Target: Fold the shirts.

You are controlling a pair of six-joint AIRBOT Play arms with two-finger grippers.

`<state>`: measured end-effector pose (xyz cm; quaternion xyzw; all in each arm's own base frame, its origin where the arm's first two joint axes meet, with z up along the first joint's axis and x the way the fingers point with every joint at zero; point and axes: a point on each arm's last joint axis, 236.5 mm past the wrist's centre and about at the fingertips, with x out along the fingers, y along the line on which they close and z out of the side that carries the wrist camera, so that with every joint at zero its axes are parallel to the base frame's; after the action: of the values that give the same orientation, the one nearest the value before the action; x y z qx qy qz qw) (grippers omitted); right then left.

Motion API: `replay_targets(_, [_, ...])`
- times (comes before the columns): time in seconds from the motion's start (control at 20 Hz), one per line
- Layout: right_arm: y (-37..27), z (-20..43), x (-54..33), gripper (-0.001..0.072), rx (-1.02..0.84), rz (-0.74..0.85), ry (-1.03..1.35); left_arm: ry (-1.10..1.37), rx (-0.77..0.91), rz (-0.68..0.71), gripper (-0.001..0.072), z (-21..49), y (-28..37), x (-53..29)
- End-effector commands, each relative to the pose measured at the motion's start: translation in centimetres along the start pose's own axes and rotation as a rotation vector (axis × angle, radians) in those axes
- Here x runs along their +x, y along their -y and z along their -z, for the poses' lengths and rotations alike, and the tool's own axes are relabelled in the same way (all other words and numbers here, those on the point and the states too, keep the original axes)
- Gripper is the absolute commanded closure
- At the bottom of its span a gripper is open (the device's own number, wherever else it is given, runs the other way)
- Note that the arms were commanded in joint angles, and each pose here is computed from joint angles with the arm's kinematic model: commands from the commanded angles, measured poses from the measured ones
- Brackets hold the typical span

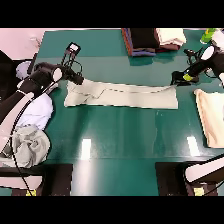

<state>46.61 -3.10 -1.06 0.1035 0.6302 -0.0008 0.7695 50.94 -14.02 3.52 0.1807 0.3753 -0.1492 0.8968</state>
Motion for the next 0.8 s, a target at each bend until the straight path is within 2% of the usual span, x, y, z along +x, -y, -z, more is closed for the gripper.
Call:
replay_targets(0.0, [0.8,-0.3,-1.3,0.0295,-0.001,0.002,0.002,-0.083,-0.013,0.006,0.021,0.7,-0.2,-1.1])
replay_targets(0.05, [1.4,0.1,-1.8,0.0292,0.007,0.004,-0.004,-0.115,-0.037,0.008,0.0211,1.0,-0.3,-1.6])
replay_targets(0.1, [2.2,0.9,-2.0,0.021,0.026,0.006,-0.017,-0.151,-0.071,0.012,0.0211,1.5,-0.1,-2.0])
replay_targets(0.15, [2.9,1.9,-2.0,0.0197,0.045,0.009,-0.033,-0.178,-0.102,0.019,0.0212,2.0,0.1,-2.2])
replay_targets(0.2, [3.6,3.2,-1.6,0.0166,0.069,0.01,-0.056,-0.198,-0.136,0.034,0.0251,2.4,0.6,-2.3])
replay_targets(0.25, [4.3,4.3,-1.1,0.0131,0.089,0.01,-0.083,-0.206,-0.153,0.052,0.0487,2.6,1.0,-2.3])
replay_targets(0.3, [4.3,5.4,-0.2,0.0131,0.107,-0.007,-0.116,-0.202,-0.173,0.075,0.0678,2.4,1.6,-2.3])
replay_targets(0.55, [1.9,7.3,3.9,0.0139,0.184,-0.129,-0.133,-0.186,-0.268,0.181,0.0673,1.6,4.2,-2.5])
replay_targets(0.75, [0.4,8.4,6.1,0.0162,0.168,-0.142,-0.194,-0.199,-0.277,0.195,0.0673,1.8,4.6,-2.6])
